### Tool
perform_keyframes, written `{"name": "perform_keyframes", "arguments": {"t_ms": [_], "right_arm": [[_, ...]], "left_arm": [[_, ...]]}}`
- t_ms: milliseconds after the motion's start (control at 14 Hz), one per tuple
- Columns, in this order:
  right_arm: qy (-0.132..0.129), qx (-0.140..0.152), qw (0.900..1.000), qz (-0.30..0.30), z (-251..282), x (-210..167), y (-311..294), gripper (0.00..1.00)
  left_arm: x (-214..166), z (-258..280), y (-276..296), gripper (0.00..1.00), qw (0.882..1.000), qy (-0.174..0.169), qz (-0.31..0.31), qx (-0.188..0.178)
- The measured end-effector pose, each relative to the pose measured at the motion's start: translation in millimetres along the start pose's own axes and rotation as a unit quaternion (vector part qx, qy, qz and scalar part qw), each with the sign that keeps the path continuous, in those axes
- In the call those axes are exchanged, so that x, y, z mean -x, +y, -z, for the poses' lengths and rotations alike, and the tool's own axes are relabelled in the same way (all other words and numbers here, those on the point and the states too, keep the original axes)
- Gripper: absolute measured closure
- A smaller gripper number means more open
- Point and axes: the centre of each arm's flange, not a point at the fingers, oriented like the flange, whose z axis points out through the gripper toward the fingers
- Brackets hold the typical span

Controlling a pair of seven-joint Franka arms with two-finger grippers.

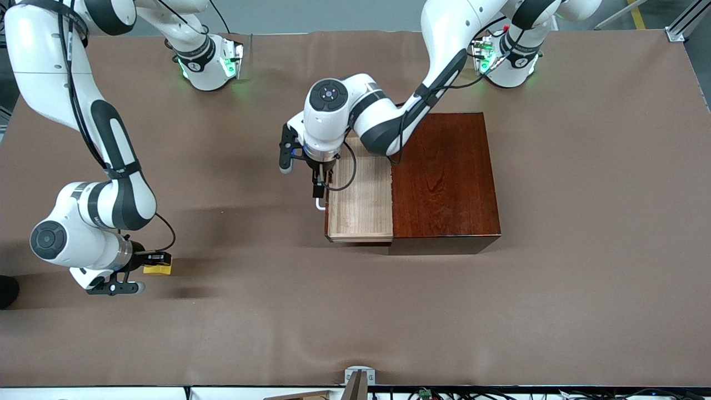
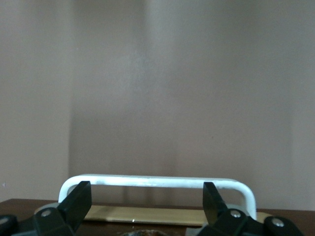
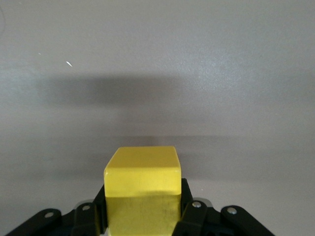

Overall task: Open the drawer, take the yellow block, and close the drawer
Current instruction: 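Push the drawer shut with the left gripper while the right gripper drops the block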

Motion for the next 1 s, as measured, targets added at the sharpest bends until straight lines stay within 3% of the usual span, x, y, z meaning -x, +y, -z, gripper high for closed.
{"name": "perform_keyframes", "arguments": {"t_ms": [427,783,997], "right_arm": [[0.014,0.001,1.0,-0.002,-28,-4,3,0.44],[0.022,0.001,1.0,-0.006,-39,-5,8,0.44],[0.018,0.001,1.0,-0.007,-44,-4,9,0.34]], "left_arm": [[3,2,0,0.0,1.0,-0.023,-0.003,0.011],[16,8,-4,0.0,0.996,-0.083,-0.008,0.02],[29,12,-4,0.0,0.99,-0.139,-0.017,0.02]]}}
